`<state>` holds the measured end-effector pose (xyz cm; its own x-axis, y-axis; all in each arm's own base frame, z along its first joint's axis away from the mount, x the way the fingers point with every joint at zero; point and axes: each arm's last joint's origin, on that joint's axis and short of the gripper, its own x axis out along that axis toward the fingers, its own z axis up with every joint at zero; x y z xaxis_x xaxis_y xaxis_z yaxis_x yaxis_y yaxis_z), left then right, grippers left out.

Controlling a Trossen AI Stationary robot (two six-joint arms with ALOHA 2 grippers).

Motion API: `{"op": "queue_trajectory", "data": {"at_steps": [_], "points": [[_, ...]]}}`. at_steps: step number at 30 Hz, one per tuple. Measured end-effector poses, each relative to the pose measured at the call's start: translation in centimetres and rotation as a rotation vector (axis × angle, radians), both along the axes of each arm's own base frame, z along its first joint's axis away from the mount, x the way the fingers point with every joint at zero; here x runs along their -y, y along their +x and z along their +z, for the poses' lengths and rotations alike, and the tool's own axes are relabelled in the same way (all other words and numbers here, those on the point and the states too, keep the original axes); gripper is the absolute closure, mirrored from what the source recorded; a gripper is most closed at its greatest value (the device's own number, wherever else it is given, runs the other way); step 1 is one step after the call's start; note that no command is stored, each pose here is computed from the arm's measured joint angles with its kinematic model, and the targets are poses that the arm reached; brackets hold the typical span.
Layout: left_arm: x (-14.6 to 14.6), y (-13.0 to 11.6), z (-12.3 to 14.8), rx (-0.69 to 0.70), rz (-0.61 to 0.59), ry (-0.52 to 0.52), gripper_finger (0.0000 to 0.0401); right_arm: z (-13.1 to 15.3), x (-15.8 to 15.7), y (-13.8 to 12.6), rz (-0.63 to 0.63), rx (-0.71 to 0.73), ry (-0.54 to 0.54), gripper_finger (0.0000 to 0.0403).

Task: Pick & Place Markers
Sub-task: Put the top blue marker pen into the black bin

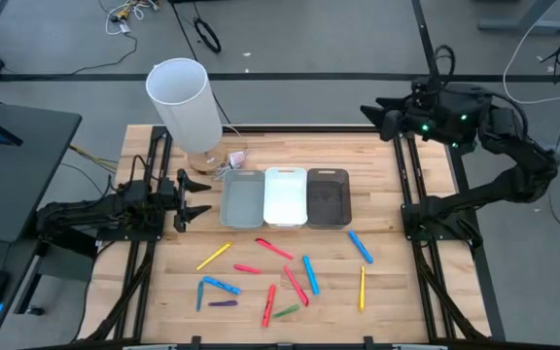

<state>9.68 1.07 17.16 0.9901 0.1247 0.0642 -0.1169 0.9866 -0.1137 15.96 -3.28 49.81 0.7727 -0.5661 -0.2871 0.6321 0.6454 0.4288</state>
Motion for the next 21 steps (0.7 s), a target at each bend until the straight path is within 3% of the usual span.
{"op": "queue_trajectory", "data": {"at_steps": [9, 21], "points": [[0.0, 0.0, 0.0, 0.000, 0.000, 0.000, 0.0098, -1.6, -2.7, 2.0, 0.046, -0.077, 0.141, 0.0059], [0.0, 0.0, 0.0, -0.001, 0.000, 0.000, 0.0098, -3.1, -6.8, 2.2, 0.150, -0.131, 0.339, 0.0060]]}}
